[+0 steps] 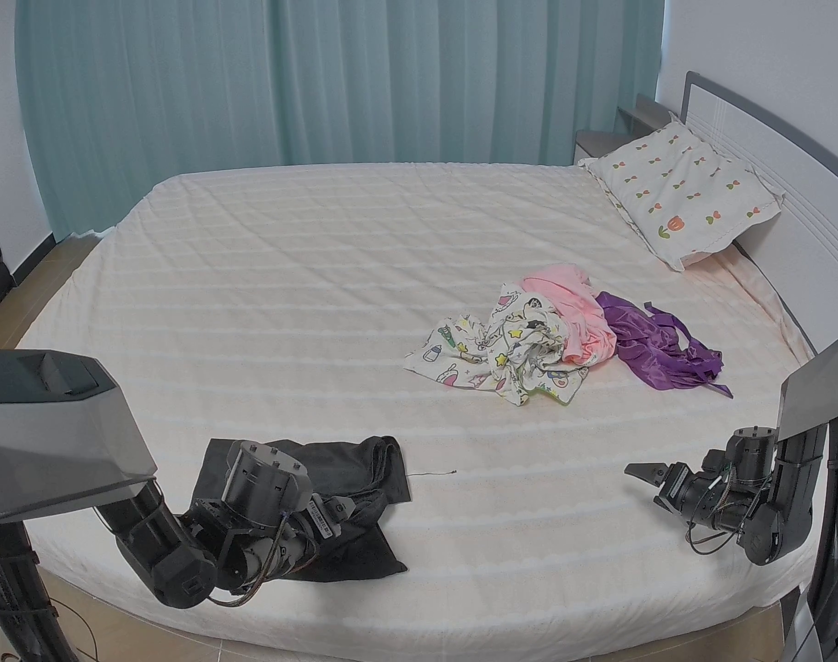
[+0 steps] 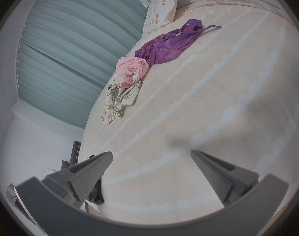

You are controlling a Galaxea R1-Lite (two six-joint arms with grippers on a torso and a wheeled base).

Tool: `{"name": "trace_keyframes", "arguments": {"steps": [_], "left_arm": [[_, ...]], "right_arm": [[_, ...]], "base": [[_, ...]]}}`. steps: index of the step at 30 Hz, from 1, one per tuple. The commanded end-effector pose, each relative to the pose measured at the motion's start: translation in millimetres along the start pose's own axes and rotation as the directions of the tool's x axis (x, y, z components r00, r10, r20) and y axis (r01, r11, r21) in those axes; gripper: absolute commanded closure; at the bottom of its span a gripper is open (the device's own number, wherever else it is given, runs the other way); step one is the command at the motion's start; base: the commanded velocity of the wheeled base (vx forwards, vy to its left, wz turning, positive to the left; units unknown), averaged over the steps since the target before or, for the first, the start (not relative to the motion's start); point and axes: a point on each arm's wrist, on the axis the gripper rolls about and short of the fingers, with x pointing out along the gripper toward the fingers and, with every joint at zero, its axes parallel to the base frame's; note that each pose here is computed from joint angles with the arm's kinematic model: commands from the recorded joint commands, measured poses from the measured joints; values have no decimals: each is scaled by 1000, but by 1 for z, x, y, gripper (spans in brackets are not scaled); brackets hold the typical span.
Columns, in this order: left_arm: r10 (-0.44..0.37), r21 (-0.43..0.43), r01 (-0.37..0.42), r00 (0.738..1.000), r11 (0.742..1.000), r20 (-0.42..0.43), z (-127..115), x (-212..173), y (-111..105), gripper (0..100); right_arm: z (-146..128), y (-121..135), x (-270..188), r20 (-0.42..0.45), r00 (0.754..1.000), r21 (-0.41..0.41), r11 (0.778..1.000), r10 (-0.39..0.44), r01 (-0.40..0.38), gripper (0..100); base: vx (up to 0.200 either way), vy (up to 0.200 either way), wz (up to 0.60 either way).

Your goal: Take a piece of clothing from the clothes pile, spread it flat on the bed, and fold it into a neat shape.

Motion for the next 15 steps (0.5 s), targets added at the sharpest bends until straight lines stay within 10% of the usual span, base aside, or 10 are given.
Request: {"name": "trace_keyframes", "arguments": {"steps": [1, 10, 15], "left_arm": [[22, -10, -22, 1000, 1000, 1, -2, -5, 12, 0], [18, -27, -18, 1000, 999, 11, 2, -6, 13, 0], [32, -71, -31, 999, 997, 13, 15, -4, 24, 0]], "right_arm": [[0, 2, 0, 5, 1000, -6, 1000, 10, -10, 0], [0, 3, 1, 4, 1000, -8, 1000, 11, -11, 0], [-3, 11, -2, -2, 1000, -22, 999, 28, -28, 0]], "base": [[0, 0, 0], [0, 0, 0], [0, 200, 0]]}}
